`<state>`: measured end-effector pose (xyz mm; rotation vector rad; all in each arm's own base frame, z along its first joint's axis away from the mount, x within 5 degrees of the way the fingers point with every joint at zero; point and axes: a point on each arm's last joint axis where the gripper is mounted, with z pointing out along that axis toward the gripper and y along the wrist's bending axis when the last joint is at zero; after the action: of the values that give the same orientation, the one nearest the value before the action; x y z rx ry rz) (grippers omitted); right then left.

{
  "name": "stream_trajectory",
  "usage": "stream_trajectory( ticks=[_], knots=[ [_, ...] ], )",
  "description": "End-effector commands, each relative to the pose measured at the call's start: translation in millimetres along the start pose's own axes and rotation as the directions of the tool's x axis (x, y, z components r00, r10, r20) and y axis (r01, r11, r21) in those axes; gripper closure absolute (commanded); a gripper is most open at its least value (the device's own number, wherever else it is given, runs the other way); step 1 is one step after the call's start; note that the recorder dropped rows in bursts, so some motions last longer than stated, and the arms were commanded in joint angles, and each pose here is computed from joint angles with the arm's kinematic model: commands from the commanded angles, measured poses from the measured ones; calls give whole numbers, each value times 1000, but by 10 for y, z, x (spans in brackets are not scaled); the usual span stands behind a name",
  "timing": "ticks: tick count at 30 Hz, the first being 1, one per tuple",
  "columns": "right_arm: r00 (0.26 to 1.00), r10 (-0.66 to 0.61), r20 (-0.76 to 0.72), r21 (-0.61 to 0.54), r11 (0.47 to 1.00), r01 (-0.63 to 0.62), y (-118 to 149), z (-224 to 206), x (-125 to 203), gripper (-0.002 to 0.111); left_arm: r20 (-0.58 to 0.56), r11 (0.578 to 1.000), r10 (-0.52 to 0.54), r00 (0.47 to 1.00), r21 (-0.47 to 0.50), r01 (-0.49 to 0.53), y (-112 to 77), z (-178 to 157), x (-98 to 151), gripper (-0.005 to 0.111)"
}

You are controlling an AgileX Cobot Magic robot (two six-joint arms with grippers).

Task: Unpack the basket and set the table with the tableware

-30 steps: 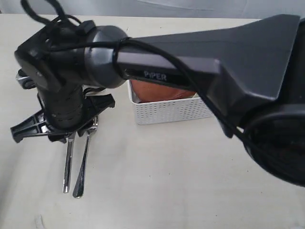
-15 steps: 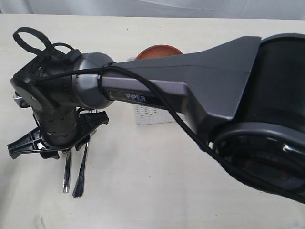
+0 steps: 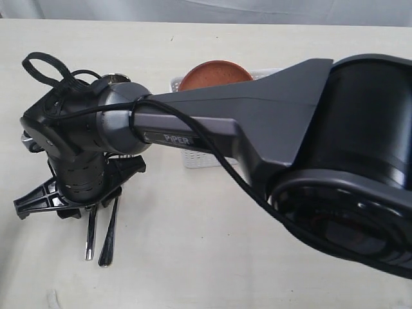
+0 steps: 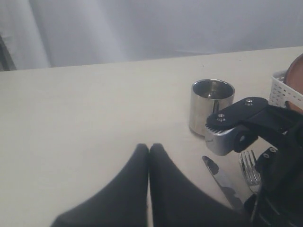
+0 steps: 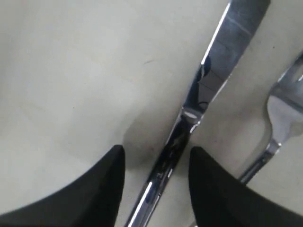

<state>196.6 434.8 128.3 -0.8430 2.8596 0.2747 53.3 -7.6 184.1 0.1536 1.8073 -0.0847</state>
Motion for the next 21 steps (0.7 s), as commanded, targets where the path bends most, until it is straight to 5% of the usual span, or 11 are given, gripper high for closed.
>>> stream_trajectory(
  ticks=[1, 5, 21],
  knots=[
    [1000, -5, 20, -18, 1000, 5, 5, 16, -31, 70, 8, 1000, -5, 1000, 6, 5, -4, 1, -1, 107],
    [1000, 5, 8, -8, 1000, -5, -42, 16, -45, 82, 8, 1000, -5, 1000, 6, 5, -4, 1, -1, 107],
    [998, 68, 2, 12, 998, -68, -38, -52, -76, 86, 8, 1000, -5, 1000, 6, 5, -4, 1, -1, 107]
  ],
)
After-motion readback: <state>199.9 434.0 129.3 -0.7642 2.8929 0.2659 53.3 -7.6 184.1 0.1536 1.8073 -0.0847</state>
